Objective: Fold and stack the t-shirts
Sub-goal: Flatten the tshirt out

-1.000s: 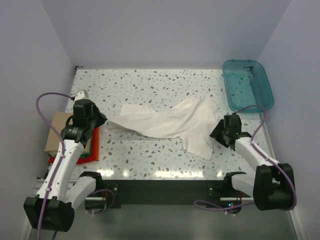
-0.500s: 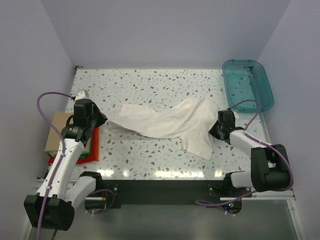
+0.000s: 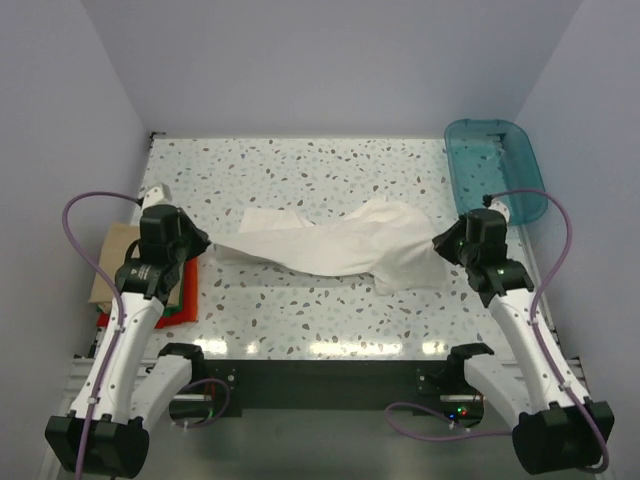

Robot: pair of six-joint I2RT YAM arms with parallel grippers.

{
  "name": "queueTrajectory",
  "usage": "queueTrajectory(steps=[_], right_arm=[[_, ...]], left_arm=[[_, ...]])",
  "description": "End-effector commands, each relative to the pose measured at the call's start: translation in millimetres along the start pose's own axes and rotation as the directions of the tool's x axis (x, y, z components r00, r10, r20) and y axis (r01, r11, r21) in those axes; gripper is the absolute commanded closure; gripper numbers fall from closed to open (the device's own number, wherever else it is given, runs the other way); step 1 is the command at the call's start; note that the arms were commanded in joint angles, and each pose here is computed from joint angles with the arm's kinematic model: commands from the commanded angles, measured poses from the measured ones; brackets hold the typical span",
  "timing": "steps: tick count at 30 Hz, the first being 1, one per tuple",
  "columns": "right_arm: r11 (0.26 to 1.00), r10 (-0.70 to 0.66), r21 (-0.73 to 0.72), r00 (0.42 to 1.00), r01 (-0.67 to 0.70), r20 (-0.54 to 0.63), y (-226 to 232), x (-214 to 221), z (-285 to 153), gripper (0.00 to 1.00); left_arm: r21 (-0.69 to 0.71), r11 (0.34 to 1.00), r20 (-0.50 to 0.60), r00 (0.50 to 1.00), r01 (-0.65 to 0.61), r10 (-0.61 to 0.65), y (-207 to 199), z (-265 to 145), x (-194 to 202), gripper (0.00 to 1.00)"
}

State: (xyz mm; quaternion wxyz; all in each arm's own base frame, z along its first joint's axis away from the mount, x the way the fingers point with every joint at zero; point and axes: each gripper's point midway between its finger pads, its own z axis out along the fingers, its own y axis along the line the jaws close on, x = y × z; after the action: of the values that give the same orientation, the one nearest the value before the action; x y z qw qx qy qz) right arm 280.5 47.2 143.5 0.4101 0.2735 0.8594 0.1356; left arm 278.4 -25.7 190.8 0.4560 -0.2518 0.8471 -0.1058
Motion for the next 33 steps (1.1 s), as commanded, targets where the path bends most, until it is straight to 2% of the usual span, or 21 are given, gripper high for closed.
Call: queueTrajectory(steps=[1,6,10,13,16,17,19,20,24,27,28,30,32,33], right_arm=[[0.996,-0.012,-0.083,0.994,0.022,0.109,31.1,-49.9,-56.8,1.00],[0.983,0.013,-0.179,0.958,0.040,0.288,70.1,-120.1,-149.6,1.00],[0.966,0.049,-0.247,0.894,0.070,0.444,91.0,-168.5,-233.7,1.00],[0.965,0.049,-0.248,0.867,0.086,0.495,92.5,-182.4,-266.4,1.00],[0.954,0.077,-0.278,0.805,0.111,0.588,98.3,-205.8,-319.6,1.00],[0.955,0.074,-0.272,0.799,0.114,0.597,98.1,-208.8,-325.4,1.00],[0.953,0.082,-0.275,0.766,0.127,0.638,101.5,-221.6,-344.1,1.00],[0.952,0.085,-0.277,0.757,0.130,0.647,103.0,-225.2,-348.5,1.00],[0.945,0.081,-0.290,0.749,0.152,0.658,118.2,-239.3,-344.8,1.00],[0.939,0.070,-0.302,0.773,0.162,0.631,134.2,-244.9,-318.1,1.00],[0.944,0.055,-0.292,0.796,0.156,0.603,138.3,-243.8,-296.8,1.00],[0.931,0.064,-0.325,0.803,0.166,0.593,152.0,-247.8,-280.9,1.00],[0.926,0.060,-0.340,0.826,0.164,0.560,165.4,-249.8,-247.0,1.00],[0.922,0.057,-0.349,0.835,0.165,0.547,171.3,-250.5,-234.7,1.00]], left_arm=[[0.033,0.999,0.089,0.996,0.019,-0.022,-12.6,-26.8,-33.8,1.00],[0.081,0.996,0.204,0.977,0.037,-0.053,-27.9,-76.1,-75.7,1.00],[0.138,0.989,0.268,0.959,0.053,-0.089,-41.3,-114.2,-101.3,1.00],[0.187,0.981,0.314,0.942,0.057,-0.115,-52.7,-143.9,-121.8,1.00],[0.239,0.970,0.371,0.917,0.054,-0.143,-66.3,-176.7,-147.8,1.00],[0.270,0.962,0.410,0.898,0.047,-0.159,-73.0,-196.2,-162.2,1.00],[0.283,0.958,0.426,0.889,0.046,-0.169,-79.6,-205.7,-174.3,1.00],[0.306,0.951,0.456,0.871,0.040,-0.183,-84.9,-221.2,-186.3,1.00],[0.335,0.942,0.490,0.848,0.034,-0.205,-99.2,-229.3,-210.2,1.00],[0.343,0.939,0.493,0.844,0.036,-0.212,-111.1,-213.6,-223.8,1.00],[0.334,0.942,0.486,0.849,0.041,-0.209,-114.7,-200.6,-227.5,1.00],[0.338,0.940,0.487,0.847,0.040,-0.212,-122.1,-183.5,-234.6,1.00],[0.322,0.946,0.459,0.867,0.041,-0.194,-130.4,-150.8,-236.9,1.00],[0.335,0.942,0.468,0.861,0.037,-0.200,-136.6,-143.9,-243.7,1.00]])
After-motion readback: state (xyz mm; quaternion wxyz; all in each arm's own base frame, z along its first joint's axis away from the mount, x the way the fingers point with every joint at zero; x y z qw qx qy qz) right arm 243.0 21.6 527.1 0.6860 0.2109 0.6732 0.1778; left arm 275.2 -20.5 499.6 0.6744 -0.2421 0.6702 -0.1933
